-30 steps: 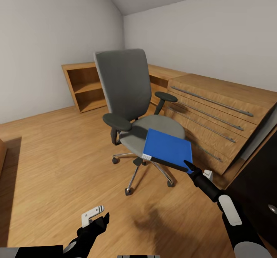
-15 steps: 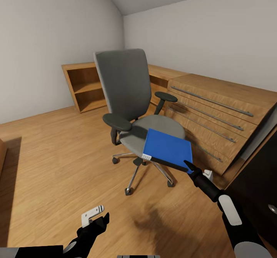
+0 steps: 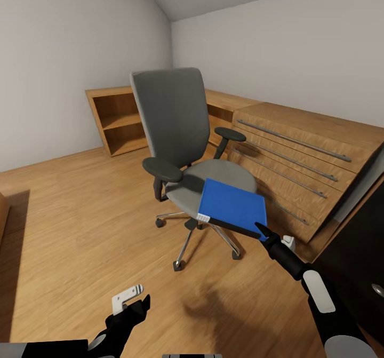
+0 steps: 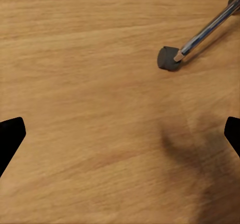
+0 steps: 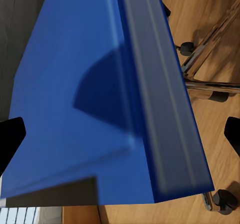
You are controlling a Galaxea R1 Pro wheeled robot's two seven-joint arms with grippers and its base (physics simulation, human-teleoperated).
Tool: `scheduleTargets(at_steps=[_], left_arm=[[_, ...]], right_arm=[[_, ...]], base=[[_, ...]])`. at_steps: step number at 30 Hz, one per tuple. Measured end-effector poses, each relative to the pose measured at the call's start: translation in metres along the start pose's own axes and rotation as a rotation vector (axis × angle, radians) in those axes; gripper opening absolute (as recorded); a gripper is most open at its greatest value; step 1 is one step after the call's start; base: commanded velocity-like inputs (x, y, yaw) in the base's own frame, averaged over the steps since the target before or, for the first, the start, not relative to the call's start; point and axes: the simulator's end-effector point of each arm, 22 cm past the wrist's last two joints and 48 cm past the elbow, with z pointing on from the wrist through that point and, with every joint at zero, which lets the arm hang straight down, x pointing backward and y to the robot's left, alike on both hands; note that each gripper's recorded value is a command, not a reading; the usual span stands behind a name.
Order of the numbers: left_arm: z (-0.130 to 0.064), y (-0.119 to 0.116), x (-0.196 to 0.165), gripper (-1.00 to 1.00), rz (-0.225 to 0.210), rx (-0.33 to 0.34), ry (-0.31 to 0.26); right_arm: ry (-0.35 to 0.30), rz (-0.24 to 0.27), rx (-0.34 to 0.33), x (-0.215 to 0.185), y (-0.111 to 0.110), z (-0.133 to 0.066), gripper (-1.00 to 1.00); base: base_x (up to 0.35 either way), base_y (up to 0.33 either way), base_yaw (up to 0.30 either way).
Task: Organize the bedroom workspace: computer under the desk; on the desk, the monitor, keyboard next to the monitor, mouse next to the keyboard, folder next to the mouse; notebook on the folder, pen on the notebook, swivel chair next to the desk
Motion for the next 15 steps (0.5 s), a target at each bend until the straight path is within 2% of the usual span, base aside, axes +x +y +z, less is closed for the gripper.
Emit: scheduleTargets(at_steps=[15], left_arm=[[0.0002,-0.0023,0.0008,1.0,-0.001,0.003,0.0]], right_arm=[[0.0,0.0,0.0,0.0,0.0,0.0,1.0]], base=[[0.0,0.0,0.0]])
